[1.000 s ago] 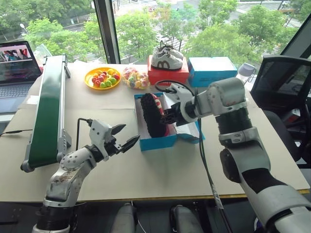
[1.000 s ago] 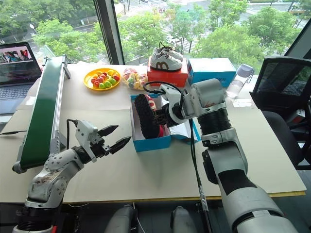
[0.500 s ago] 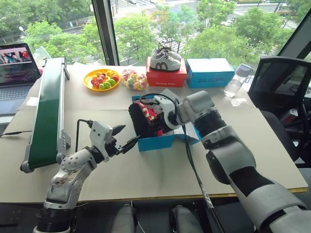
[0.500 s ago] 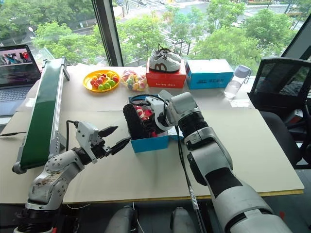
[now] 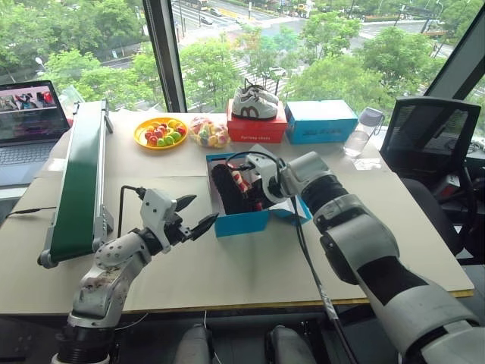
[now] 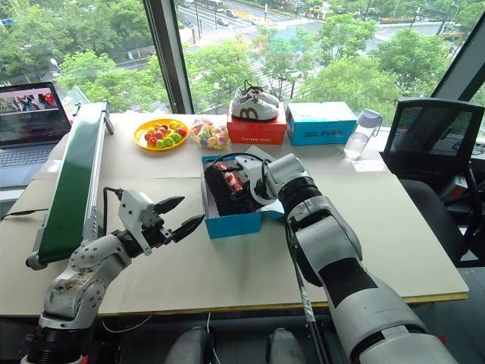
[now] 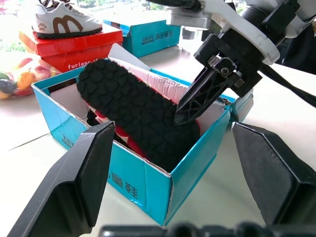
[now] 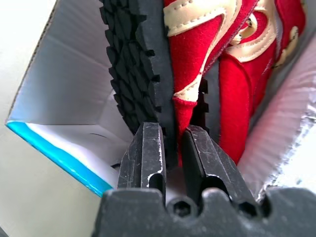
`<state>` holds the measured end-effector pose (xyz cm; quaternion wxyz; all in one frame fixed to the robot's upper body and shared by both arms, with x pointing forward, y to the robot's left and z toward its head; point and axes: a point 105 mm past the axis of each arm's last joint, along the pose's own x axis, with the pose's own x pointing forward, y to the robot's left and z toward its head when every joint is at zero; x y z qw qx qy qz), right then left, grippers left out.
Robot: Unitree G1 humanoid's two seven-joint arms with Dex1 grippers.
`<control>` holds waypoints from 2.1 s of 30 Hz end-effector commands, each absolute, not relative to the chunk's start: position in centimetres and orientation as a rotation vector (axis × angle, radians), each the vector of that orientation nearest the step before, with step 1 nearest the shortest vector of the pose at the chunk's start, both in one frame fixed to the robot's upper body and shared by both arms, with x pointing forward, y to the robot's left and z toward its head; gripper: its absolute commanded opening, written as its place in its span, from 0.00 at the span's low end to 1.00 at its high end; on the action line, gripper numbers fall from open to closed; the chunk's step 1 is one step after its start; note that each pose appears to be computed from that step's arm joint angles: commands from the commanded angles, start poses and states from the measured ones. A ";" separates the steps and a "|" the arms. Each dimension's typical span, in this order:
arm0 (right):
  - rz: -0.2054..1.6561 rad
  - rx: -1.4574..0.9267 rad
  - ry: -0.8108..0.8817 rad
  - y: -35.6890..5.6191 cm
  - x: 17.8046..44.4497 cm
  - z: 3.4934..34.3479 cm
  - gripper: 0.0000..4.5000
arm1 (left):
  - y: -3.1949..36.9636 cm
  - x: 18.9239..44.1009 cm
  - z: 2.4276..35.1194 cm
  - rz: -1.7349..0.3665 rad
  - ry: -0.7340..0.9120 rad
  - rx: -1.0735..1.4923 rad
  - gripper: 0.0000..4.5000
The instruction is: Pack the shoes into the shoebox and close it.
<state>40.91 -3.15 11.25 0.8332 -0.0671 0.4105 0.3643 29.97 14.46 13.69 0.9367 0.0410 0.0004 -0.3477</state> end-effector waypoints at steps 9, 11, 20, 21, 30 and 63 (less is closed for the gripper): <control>0.739 0.003 0.809 -2.0 41.5 12.9 0.92 | 14.0 30.0 14.9 -0.735 -0.050 0.106 0.91; 0.735 0.067 0.743 -1.9 42.0 15.0 0.92 | 13.9 29.9 14.9 -0.739 -0.050 0.107 0.91; 0.756 0.124 0.461 -3.7 40.4 22.6 0.70 | 14.1 29.9 14.9 -0.741 -0.043 0.108 0.91; 0.751 0.137 0.447 -3.7 40.3 22.7 0.60 | 14.1 30.0 14.9 -0.742 -0.043 0.108 0.91; 0.755 0.193 0.371 -0.4 41.5 20.5 0.00 | 13.9 30.2 15.0 -0.742 -0.047 0.107 0.91; 1.039 0.585 0.230 -2.6 40.9 24.9 0.00 | 13.9 29.0 14.7 -0.742 -0.035 0.102 0.91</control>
